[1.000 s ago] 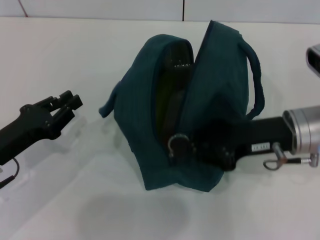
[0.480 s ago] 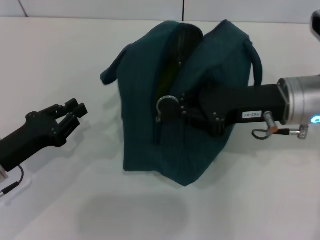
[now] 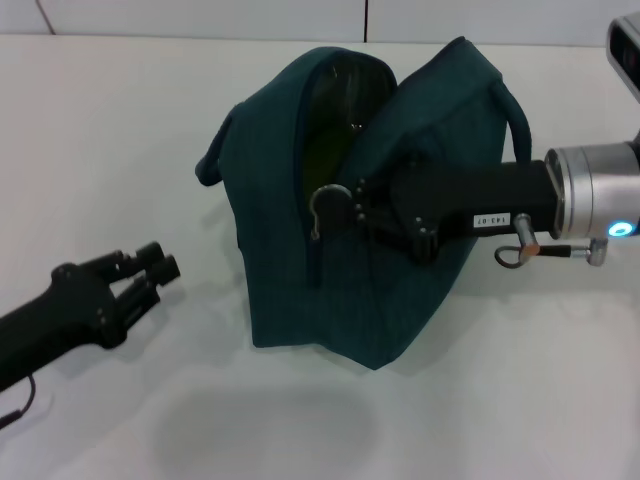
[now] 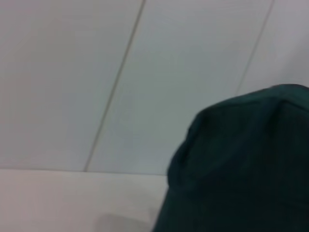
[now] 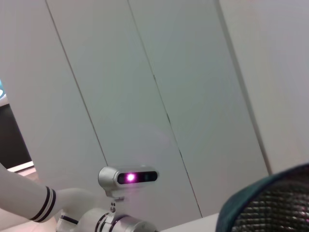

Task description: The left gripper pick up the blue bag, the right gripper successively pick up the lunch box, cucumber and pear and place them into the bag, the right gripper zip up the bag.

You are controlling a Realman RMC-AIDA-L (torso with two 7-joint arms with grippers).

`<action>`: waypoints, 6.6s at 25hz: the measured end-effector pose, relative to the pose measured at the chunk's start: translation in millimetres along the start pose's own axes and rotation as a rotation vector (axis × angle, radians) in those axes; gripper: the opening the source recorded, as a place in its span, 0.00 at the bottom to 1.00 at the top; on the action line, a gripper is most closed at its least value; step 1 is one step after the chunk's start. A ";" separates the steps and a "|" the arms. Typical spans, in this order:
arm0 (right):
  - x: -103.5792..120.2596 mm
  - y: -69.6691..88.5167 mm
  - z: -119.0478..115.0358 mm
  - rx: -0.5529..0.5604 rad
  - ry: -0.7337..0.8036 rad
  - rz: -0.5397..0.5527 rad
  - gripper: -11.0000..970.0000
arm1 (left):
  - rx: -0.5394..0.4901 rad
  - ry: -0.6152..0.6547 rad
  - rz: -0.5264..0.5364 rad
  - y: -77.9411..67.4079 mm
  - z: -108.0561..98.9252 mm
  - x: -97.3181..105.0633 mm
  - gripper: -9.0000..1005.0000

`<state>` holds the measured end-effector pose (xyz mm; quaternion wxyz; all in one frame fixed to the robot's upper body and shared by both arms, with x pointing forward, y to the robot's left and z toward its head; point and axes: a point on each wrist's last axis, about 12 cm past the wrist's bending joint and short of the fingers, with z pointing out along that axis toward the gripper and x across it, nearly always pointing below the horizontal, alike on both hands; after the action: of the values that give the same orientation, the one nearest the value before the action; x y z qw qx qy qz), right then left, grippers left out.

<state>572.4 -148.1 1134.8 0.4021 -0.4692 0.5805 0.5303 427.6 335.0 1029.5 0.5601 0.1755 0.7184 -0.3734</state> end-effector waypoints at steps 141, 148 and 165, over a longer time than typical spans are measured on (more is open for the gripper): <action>23.9 14.5 -56.3 0.305 -0.415 -0.095 0.02 | 0.426 -0.017 0.113 -33.8 64.2 -10.4 0.07; 27.4 18.1 -57.5 0.288 -0.407 -0.092 0.02 | 0.347 -0.073 0.150 -21.5 41.8 -21.1 0.07; 51.6 23.7 -75.8 0.406 -0.470 -0.030 0.02 | 0.211 -0.086 0.213 -2.4 29.2 -31.4 0.06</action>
<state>539.6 -229.5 1099.4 0.6186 -0.2523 0.5587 0.4915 455.4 317.2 1057.0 0.6052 0.2922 0.6280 -0.3925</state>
